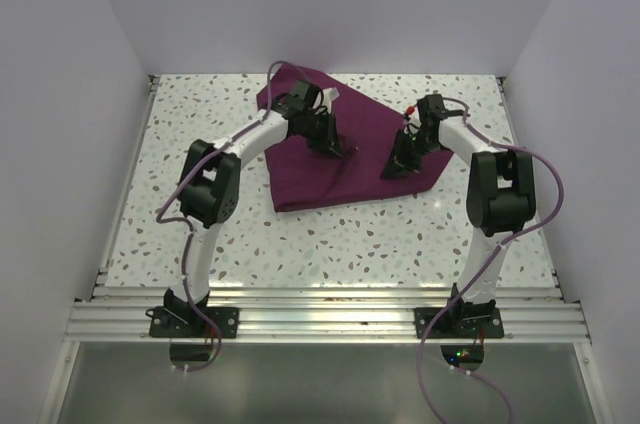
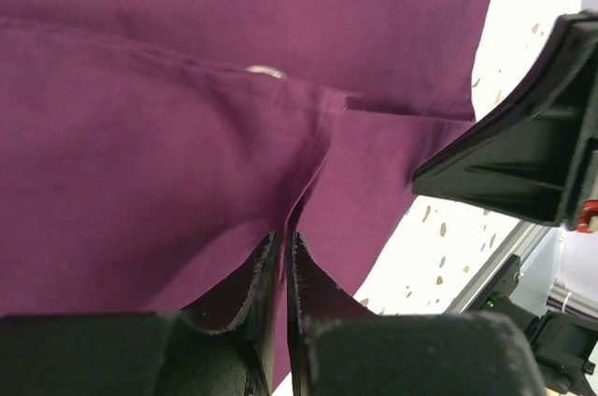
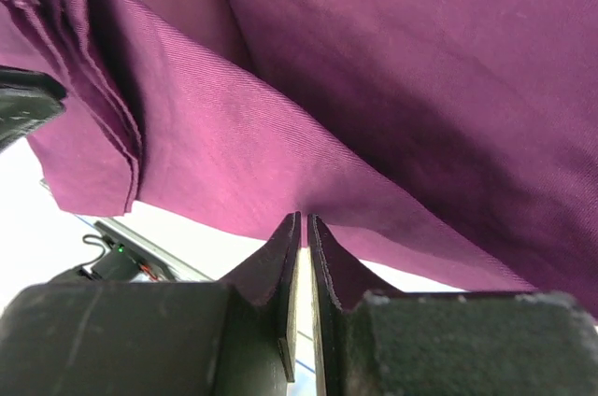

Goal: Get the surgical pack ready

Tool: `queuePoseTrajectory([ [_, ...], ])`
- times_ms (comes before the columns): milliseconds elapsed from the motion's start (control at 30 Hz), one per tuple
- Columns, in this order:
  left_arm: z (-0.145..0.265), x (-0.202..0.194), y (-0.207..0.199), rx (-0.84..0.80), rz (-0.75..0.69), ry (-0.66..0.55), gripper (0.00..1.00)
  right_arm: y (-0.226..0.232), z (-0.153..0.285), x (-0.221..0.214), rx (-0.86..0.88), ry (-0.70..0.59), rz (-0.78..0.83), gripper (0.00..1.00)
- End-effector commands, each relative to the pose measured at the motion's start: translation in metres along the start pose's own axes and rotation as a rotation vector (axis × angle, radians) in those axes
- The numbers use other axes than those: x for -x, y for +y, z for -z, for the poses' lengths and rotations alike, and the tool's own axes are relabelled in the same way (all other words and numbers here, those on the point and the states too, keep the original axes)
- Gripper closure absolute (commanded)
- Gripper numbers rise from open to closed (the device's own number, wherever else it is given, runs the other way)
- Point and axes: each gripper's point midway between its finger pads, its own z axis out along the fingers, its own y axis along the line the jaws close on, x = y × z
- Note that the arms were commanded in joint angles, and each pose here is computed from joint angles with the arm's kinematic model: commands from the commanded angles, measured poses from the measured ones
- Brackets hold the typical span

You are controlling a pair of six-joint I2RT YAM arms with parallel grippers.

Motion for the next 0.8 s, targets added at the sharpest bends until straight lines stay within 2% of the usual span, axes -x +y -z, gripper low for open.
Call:
queuePoseTrajectory([
  [0, 0.001, 0.026, -0.028, -0.112, -0.076, -0.065, 0.89, 0.000, 0.008, -0.004, -0.006, -0.018, 0.027, 0.89],
  [100, -0.006, 0.026, -0.033, -0.140, -0.013, -0.052, 0.89, -0.004, 0.008, -0.013, -0.020, -0.002, 0.013, 0.89],
  [233, -0.001, 0.039, -0.038, -0.122, -0.007, -0.120, 0.88, -0.007, 0.010, -0.013, -0.026, -0.018, 0.054, 0.89],
  [367, -0.013, 0.042, -0.046, -0.145, 0.007, -0.124, 0.87, -0.012, 0.008, -0.015, -0.049, 0.017, 0.086, 0.89],
  [533, -0.044, 0.026, -0.034, -0.116, 0.036, -0.040, 0.89, 0.002, 0.012, -0.018, -0.073, -0.014, 0.158, 0.89],
  [767, -0.043, 0.016, -0.026, -0.066, 0.034, -0.035, 0.89, 0.008, -0.008, -0.032, -0.159, -0.003, 0.218, 0.89],
])
